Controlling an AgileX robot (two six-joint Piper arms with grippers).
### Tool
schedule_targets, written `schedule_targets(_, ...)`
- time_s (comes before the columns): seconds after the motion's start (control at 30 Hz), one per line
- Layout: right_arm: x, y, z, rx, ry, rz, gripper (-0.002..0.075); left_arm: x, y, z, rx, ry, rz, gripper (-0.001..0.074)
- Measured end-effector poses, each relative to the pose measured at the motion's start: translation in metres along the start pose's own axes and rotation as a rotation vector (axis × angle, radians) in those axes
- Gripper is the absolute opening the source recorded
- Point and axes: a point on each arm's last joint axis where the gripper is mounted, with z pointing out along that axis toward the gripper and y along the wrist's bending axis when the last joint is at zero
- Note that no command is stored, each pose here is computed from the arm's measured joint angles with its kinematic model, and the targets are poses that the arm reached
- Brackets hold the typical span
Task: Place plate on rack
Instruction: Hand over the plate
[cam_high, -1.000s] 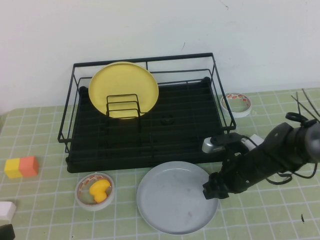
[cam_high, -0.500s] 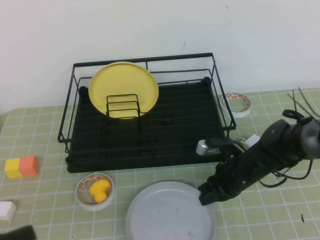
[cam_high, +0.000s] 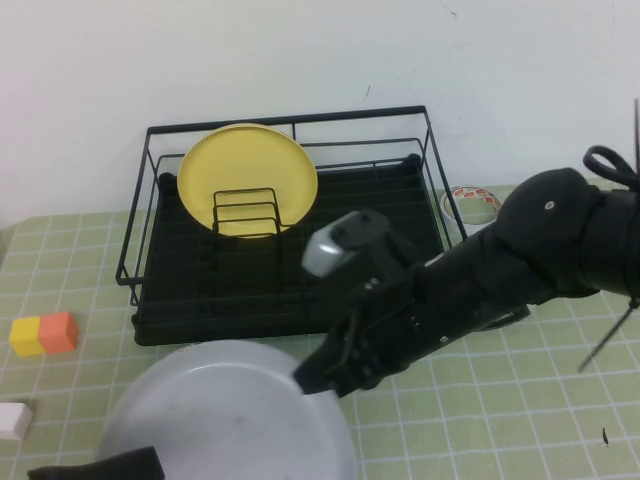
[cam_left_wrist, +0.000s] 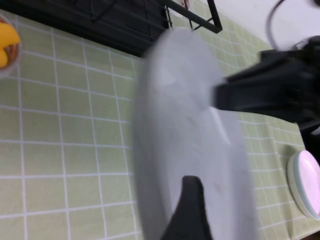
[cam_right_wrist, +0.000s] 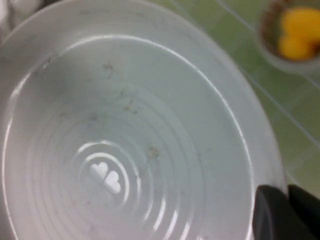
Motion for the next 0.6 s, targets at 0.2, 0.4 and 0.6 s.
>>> schedule_targets(0.2, -0.012, 0.032, -0.019, -0.018, -0.07, -0.082, 0.0011, 0.0, 0.001, 0.0, -0.01, 0.0, 0.013, 0.0537)
schedule_targets(0.4, -0.017, 0.035, -0.027, 0.021, -0.114, -0.153, 0.0013, -0.001, 0.0, 0.0, -0.002, -0.01, 0.004, 0.0532)
schedule_targets(0.6, -0.02, 0.025, -0.028, 0.137, -0.141, -0.197, 0.001, -0.002, -0.001, 0.0, 0.016, -0.02, 0.019, 0.0532)
